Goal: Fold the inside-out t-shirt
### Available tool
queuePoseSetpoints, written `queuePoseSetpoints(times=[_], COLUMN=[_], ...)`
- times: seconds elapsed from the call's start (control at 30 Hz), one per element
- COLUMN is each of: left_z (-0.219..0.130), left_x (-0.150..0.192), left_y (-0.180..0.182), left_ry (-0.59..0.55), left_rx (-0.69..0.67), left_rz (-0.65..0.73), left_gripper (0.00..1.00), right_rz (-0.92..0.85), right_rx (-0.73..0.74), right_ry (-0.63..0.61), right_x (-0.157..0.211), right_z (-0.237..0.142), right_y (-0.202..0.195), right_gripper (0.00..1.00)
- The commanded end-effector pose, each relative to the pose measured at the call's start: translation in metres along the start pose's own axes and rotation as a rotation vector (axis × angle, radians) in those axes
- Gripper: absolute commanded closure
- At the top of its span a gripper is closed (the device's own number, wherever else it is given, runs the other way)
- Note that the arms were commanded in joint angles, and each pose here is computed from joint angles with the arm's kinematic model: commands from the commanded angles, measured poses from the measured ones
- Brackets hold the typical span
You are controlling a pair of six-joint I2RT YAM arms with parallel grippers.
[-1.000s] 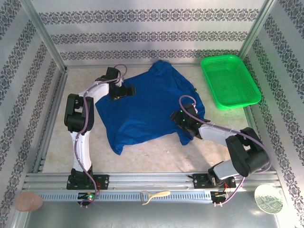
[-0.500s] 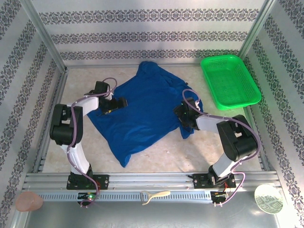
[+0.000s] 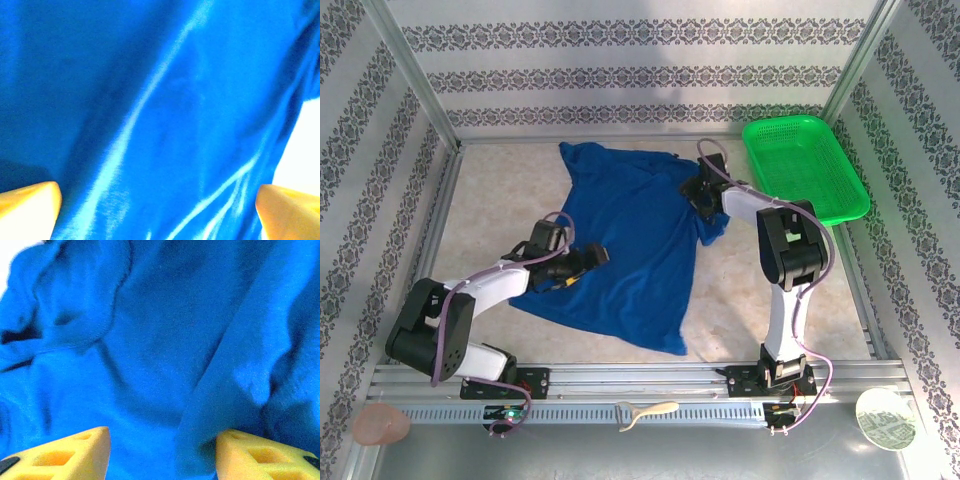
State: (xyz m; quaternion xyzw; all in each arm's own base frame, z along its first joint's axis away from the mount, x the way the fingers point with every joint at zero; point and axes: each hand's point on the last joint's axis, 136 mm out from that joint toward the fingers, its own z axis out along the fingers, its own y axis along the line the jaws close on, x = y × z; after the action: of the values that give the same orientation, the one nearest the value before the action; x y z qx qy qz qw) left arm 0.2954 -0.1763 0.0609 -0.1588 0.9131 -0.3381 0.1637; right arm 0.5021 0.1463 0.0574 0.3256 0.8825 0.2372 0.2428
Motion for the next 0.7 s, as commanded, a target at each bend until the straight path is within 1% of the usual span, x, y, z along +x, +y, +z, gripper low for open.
queuePoseSetpoints(times=[0.0,0.1,0.17,0.23,0.33,0.47,0.57,0.67], left_z=[-0.016,-0.016,0.000,0.018,0.048,0.080,0.098,0.105], left_x=[-0.033,-0.068,-0.093,-0.120,-0.156,-0.199,-0.217,-0.228], left_y=[-0.054,-0.072,-0.074,-0.075,-0.070,-0.063,-0.051,-0.034], left_ry=[-0.075,-0.111,-0.103,-0.100,-0.089,-0.083,-0.069,-0.072], left_rx=[0.081,0.019,-0.007,-0.022,-0.055,-0.099,-0.128,-0.144], left_rz=[0.020,0.119,0.136,0.139,0.143,0.170,0.162,0.119], left_gripper=[0.00,0.00,0.00,0.00,0.00,0.00,0.00,0.00], right_rz=[-0.218,-0.272,-0.260,-0.240,-0.219,-0.173,-0.134,-0.104], right_rx=[-0.081,-0.068,-0.069,-0.077,-0.070,-0.039,-0.006,0.024], right_ry=[-0.020,-0.063,-0.066,-0.056,-0.016,0.033,0.071,0.093], right_x=[-0.007,-0.004,0.005,0.018,0.037,0.054,0.059,0.058], right_z=[-0.048,-0.079,-0.090,-0.089,-0.078,-0.052,-0.031,-0.013], right_y=[0.041,0.039,0.032,0.023,0.010,-0.008,-0.020,-0.027], right_gripper=[0.43,0.43,0.43,0.43,0.43,0.43,0.43,0.43])
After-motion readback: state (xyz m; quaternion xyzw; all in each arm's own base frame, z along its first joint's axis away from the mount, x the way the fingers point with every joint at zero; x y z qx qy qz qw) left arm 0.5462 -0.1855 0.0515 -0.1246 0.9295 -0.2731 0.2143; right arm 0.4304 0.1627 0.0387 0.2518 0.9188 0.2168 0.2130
